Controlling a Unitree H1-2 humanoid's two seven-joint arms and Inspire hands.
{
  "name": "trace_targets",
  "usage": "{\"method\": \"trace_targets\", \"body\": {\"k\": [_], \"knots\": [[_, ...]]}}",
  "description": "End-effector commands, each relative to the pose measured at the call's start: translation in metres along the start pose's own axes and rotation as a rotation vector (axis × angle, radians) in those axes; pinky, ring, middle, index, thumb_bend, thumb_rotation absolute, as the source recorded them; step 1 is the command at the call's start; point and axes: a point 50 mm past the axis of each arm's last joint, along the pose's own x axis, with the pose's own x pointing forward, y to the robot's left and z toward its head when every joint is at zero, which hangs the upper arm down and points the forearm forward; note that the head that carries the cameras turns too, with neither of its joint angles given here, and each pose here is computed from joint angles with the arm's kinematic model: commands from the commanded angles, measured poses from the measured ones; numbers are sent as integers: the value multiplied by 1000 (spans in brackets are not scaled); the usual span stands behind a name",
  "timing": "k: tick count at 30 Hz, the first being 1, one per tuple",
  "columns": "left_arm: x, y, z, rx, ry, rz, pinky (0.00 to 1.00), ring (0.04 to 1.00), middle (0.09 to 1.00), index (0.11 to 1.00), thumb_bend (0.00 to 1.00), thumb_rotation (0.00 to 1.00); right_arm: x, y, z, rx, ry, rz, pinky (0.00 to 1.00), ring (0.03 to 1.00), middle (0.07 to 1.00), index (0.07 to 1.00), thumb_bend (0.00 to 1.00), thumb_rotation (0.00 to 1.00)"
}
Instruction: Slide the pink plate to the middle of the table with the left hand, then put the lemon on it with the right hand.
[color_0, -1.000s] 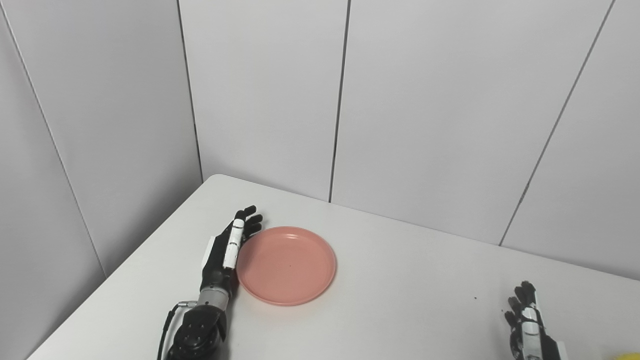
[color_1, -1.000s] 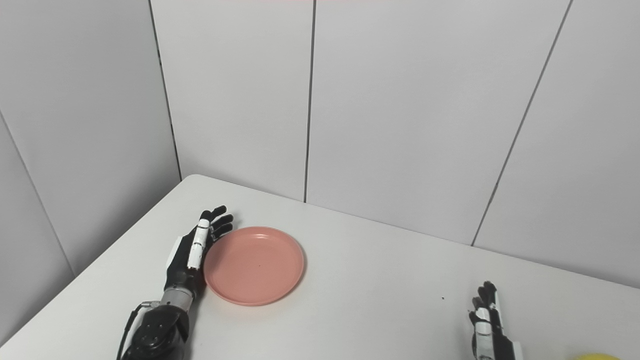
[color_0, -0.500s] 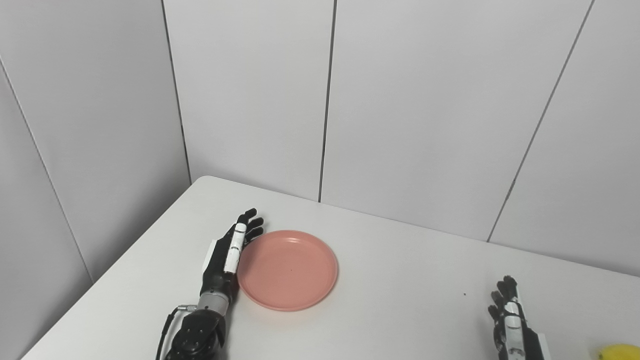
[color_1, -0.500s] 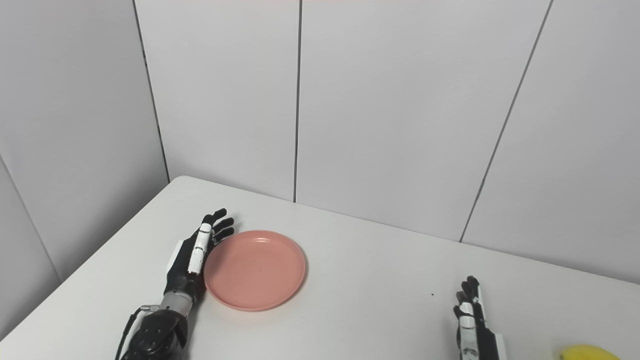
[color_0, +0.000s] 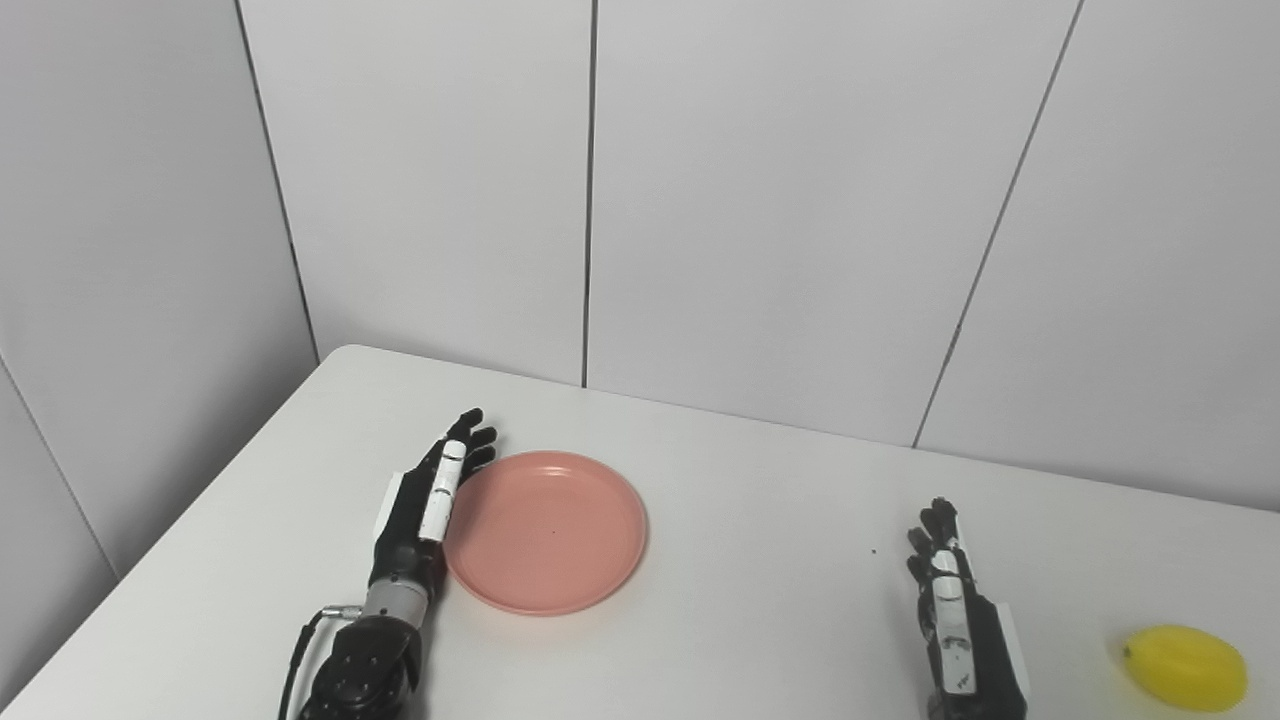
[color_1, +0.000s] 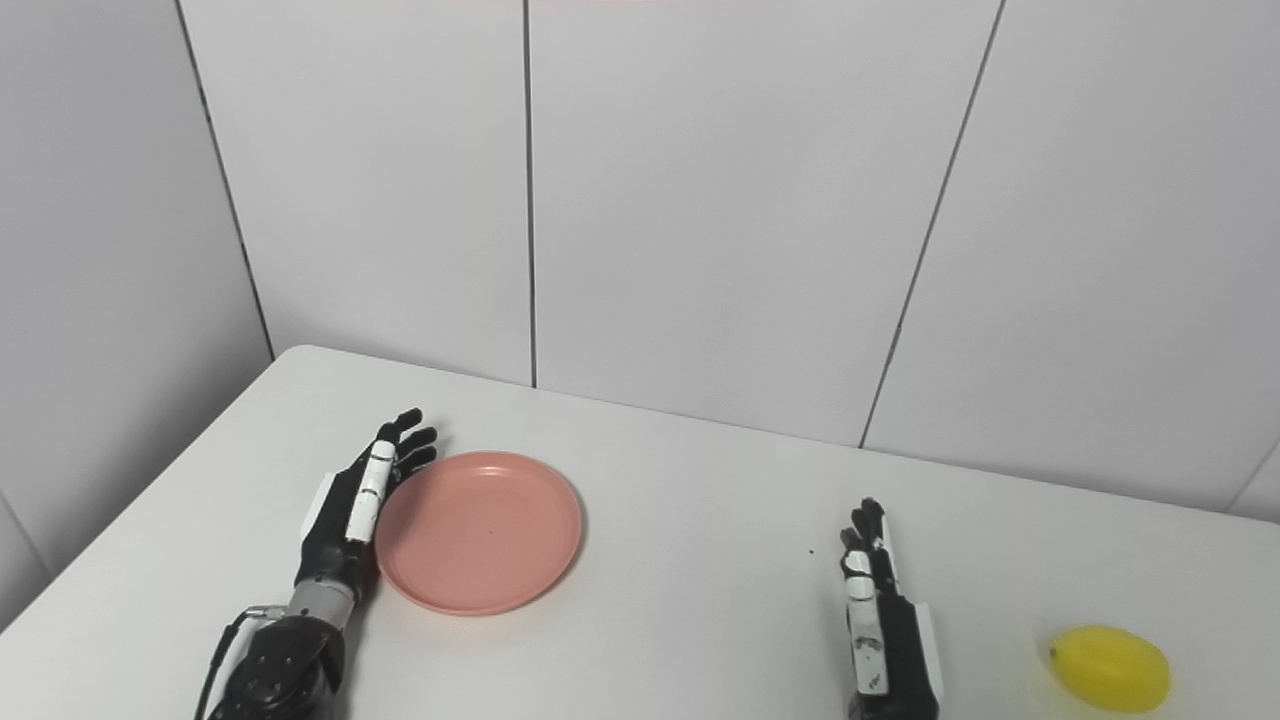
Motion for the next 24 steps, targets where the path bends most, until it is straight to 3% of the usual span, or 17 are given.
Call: {"method": "trace_targets", "body": {"k": [1, 13, 24], "knots": [[5, -38, 5, -61, -11, -123, 870, 857, 859, 854, 628, 1000, 11, 6, 14, 3, -85, 3, 1000, 968, 981, 989, 692, 1000], [3, -78, 9, -135, -2, -172, 877, 875, 858, 845, 663, 1000, 14, 11, 14, -20, -97, -1, 1000, 970, 970, 975, 699, 1000], [-2, -107, 11, -177, -13, -229, 889, 873, 858, 852, 605, 1000, 15, 17, 11, -39, -80, -12, 1000, 971, 961, 969, 726, 1000]]}}
